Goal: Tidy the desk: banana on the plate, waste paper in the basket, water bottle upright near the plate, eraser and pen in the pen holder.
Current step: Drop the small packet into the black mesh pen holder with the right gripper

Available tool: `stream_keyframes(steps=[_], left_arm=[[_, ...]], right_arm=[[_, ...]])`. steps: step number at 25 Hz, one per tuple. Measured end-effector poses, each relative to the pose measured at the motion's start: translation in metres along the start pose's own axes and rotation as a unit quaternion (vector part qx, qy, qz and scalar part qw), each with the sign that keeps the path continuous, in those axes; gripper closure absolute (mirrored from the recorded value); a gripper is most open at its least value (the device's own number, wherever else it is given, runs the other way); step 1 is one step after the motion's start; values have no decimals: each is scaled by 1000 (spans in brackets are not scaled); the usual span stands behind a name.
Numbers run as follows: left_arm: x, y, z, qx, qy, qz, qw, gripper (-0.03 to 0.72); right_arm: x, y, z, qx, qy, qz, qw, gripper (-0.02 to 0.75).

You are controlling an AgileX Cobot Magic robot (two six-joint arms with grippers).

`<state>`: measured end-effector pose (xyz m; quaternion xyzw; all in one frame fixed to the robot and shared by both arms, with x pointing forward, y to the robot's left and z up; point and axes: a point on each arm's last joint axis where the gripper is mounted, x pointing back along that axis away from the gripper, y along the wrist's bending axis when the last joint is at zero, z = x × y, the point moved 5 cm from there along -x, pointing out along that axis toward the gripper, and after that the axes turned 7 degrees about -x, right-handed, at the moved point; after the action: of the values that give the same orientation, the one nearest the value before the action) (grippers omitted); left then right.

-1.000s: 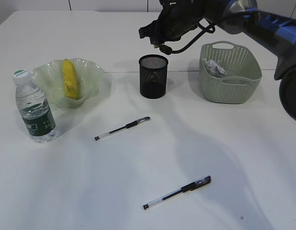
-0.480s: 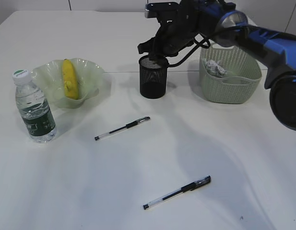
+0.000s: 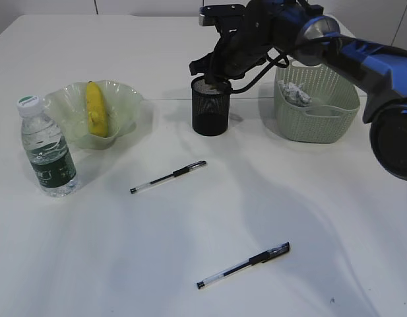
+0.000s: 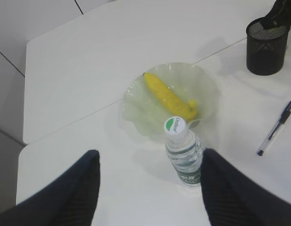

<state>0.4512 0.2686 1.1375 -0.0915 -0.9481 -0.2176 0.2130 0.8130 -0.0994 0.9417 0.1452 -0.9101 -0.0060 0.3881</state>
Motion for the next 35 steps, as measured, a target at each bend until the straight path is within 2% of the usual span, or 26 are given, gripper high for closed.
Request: stream_keyframes(steps=[26, 35], left_arm=[[0, 0, 0, 0, 0, 0, 1000, 214], [0, 0, 0, 0, 0, 0, 1000, 214]], right_arm=[[1, 0, -2, -1, -4, -1, 1000, 494], [21, 5, -29, -4, -46, -8, 999, 494]])
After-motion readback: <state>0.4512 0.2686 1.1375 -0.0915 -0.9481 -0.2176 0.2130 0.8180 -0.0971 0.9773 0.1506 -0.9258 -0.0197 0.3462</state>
